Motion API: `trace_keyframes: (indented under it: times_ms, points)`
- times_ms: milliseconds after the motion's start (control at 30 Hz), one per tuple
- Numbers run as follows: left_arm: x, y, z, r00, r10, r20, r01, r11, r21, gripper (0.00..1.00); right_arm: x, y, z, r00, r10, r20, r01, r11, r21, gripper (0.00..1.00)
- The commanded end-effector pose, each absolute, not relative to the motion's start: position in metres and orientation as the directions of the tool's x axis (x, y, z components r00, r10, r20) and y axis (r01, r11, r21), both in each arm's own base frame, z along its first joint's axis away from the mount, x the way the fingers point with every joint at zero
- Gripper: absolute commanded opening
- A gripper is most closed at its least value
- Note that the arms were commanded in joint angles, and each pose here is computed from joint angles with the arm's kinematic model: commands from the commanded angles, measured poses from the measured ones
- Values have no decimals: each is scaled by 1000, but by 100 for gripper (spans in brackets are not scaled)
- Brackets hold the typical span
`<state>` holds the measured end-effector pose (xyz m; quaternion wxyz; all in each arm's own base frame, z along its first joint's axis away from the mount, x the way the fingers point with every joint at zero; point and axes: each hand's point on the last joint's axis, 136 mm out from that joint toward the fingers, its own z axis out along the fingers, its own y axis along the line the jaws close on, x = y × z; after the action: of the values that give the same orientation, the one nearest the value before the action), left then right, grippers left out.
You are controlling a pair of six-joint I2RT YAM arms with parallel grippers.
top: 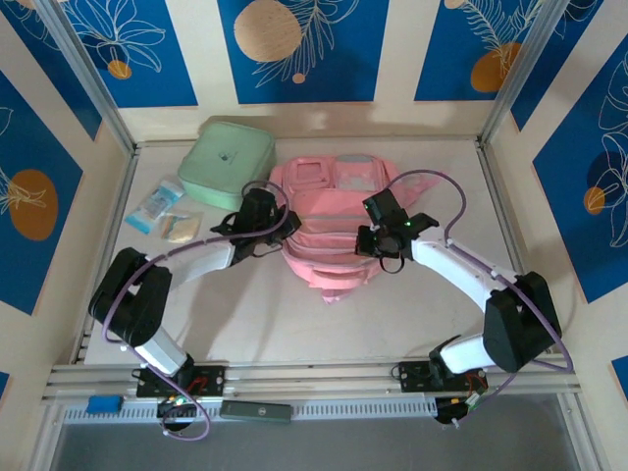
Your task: Pack the student bag
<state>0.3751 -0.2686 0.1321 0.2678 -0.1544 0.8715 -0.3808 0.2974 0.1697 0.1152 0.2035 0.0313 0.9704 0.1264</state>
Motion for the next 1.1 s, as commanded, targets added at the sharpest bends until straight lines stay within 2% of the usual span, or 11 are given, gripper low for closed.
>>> trace_keyframes:
  times_ms: [0,33,67,100,200,267,400,567,767,900,1067]
  points:
    - [400,-249,145,-776,-472,-419,-29,690,-724,0,293,177,122,-931,46,-362,-36,975,218,0]
    - [400,-252,148,-779,-462,-424,-12,686,-727,0,292,187,124,-929,36,-367,-55,970,235,0]
    - [400,-254,153,-781,-456,-427,4,679,-734,6,292,199,128,-925,21,-380,-84,963,256,0]
    - [399,-255,159,-779,-458,-428,16,669,-743,18,289,209,130,-922,10,-387,-102,959,266,0]
    - [387,-239,156,-746,-542,-387,-77,647,-758,37,287,220,131,-925,32,-380,-87,952,292,0]
    - [376,-236,157,-699,-626,-347,-112,574,-811,47,285,224,129,-927,34,-374,-90,947,310,0]
    - [352,-263,160,-710,-643,-288,-123,516,-848,57,283,226,125,-927,30,-373,-91,948,304,0]
    - [331,-301,157,-698,-686,-205,-149,420,-895,59,282,226,125,-922,23,-385,-99,951,293,0]
    - [327,-328,157,-664,-715,-220,-156,420,-894,59,281,225,120,-919,34,-392,-88,953,290,0]
    - [334,-331,146,-647,-721,-247,-192,468,-862,59,282,225,122,-913,33,-406,-94,953,289,0]
    - [339,-332,130,-631,-734,-249,-223,480,-849,54,284,224,125,-909,23,-416,-98,959,267,0]
